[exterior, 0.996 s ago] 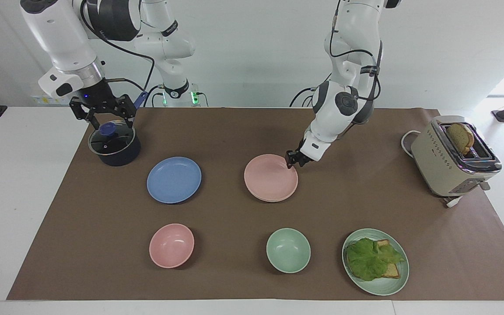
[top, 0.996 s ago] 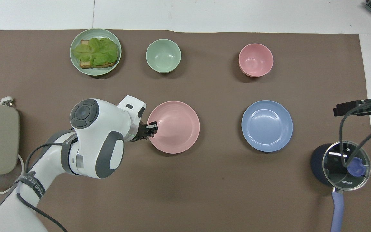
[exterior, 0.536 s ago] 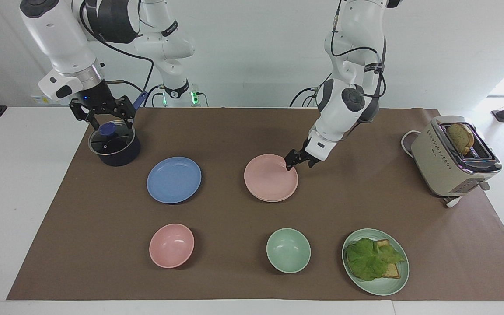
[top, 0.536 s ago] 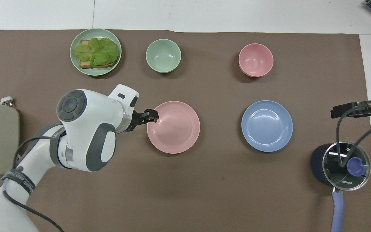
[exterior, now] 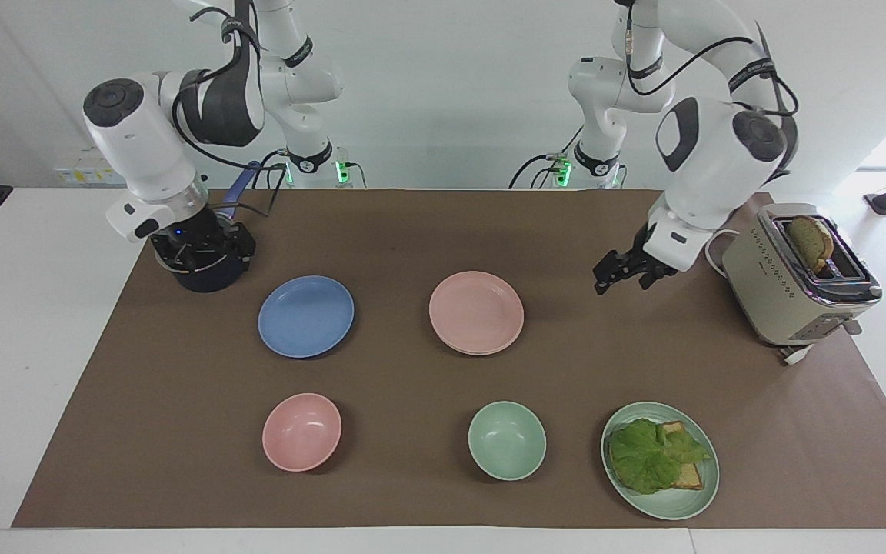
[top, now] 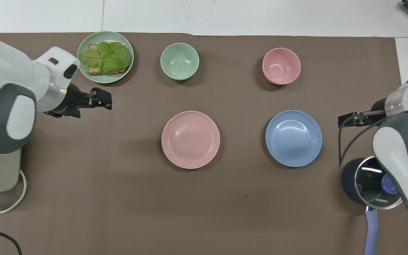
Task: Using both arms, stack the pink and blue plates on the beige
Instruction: 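Withdraw the left gripper while the right gripper reaches the blue plate, then grasp the blue plate rim with the right gripper and lift it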
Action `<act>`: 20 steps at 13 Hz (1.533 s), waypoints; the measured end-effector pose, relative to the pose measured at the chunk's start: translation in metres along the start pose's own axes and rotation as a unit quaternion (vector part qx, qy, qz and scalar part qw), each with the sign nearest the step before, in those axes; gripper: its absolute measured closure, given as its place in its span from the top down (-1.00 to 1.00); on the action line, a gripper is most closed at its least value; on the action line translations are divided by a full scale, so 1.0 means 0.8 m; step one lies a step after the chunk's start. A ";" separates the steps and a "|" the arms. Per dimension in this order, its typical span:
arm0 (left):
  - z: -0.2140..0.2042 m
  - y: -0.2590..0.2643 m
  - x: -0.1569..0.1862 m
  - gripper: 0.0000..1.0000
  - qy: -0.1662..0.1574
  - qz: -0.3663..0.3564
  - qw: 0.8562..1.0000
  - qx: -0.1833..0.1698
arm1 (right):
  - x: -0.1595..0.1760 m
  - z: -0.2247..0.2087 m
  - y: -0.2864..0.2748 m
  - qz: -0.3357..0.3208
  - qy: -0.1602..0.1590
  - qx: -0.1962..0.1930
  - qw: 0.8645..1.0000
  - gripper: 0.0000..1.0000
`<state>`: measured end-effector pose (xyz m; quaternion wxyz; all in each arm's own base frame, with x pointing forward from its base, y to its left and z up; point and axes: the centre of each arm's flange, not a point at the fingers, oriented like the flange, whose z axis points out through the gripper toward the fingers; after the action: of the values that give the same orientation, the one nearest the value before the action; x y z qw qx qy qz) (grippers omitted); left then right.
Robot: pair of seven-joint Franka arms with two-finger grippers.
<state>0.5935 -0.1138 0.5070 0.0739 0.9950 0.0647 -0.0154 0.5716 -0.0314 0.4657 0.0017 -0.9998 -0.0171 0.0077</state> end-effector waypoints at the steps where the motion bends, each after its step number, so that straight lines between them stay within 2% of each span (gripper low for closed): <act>1: -0.014 -0.023 0.006 1.00 -0.001 0.008 1.000 0.010 | 0.006 0.017 -0.001 0.002 0.000 0.003 1.000 1.00; 5: -0.038 -0.100 0.018 1.00 -0.013 0.036 0.999 0.031 | -0.001 0.100 -0.002 0.003 -0.008 0.002 1.000 1.00; 8: -0.069 -0.135 0.012 1.00 -0.018 0.049 0.998 0.038 | -0.017 0.156 -0.008 0.013 -0.030 0.019 0.999 1.00; 10: -0.105 -0.139 -0.003 1.00 -0.013 0.057 0.997 0.055 | -0.023 0.179 -0.010 0.005 -0.034 0.024 0.999 1.00; 13: -0.154 -0.131 -0.035 1.00 0.002 0.067 0.996 0.054 | -0.026 0.208 -0.007 0.004 -0.038 0.038 0.999 1.00; 17: -0.151 -0.136 -0.053 1.00 -0.015 0.066 0.996 0.052 | -0.026 0.217 -0.007 0.003 -0.041 0.041 0.998 0.93; 20: -0.146 -0.143 -0.060 1.00 -0.014 0.063 0.997 0.051 | -0.026 0.219 -0.007 0.006 -0.042 0.045 0.998 0.22</act>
<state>0.5331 0.0097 0.6078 0.0253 0.9993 0.0000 -0.0283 0.5476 -0.0262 0.2911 0.0462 -0.9976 -0.0105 0.0507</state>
